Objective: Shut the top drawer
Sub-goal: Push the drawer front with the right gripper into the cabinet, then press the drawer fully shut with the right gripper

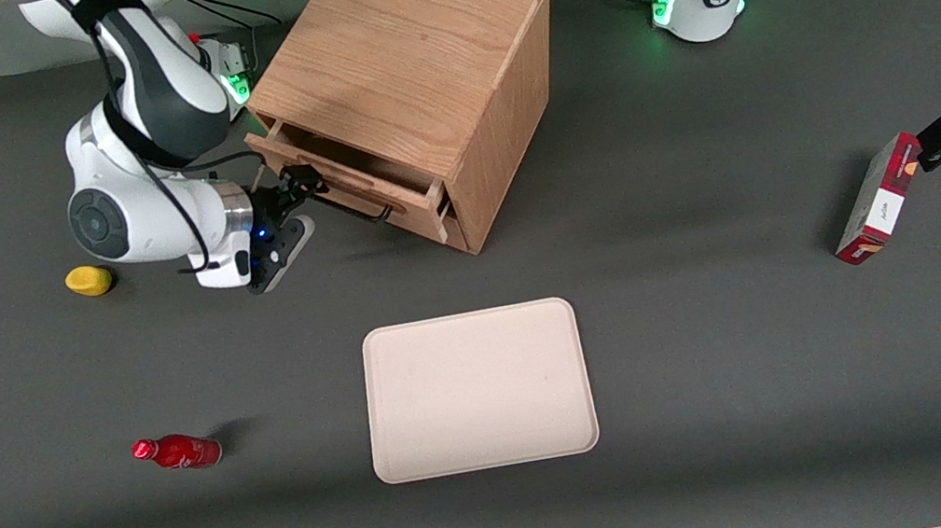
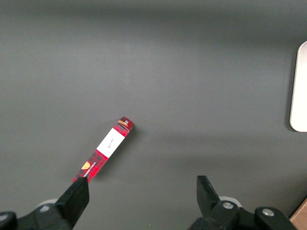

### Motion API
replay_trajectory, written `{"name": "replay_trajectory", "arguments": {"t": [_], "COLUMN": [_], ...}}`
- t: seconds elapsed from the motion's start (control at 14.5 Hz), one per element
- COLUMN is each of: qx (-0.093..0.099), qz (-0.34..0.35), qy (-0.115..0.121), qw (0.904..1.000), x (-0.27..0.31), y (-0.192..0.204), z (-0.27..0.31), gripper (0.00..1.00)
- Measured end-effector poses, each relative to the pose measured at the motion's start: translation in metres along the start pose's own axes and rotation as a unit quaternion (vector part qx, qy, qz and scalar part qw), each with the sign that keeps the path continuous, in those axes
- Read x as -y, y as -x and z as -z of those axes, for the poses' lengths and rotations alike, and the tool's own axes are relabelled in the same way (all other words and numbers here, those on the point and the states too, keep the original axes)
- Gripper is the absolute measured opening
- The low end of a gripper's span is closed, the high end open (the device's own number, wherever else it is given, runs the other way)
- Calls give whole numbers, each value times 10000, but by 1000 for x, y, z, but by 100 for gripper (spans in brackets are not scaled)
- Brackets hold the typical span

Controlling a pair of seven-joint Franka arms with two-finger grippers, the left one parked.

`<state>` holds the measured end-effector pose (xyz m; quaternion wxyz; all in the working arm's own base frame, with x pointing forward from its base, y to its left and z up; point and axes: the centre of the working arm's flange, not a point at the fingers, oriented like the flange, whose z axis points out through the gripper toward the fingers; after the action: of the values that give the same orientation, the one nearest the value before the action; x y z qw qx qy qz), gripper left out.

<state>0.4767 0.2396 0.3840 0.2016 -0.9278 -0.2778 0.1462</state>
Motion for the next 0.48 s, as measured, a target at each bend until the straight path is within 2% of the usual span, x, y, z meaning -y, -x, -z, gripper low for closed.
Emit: {"name": "replay_trajectory", "arguments": {"t": [0.21,0.48], "qx": [28,-110], "qz": [-60,-137], "qy": [7,57], "qw": [10000,9998], "x": [21,29], "y": [2,6], "z": [-6,-14], "gripper": [100,100]}}
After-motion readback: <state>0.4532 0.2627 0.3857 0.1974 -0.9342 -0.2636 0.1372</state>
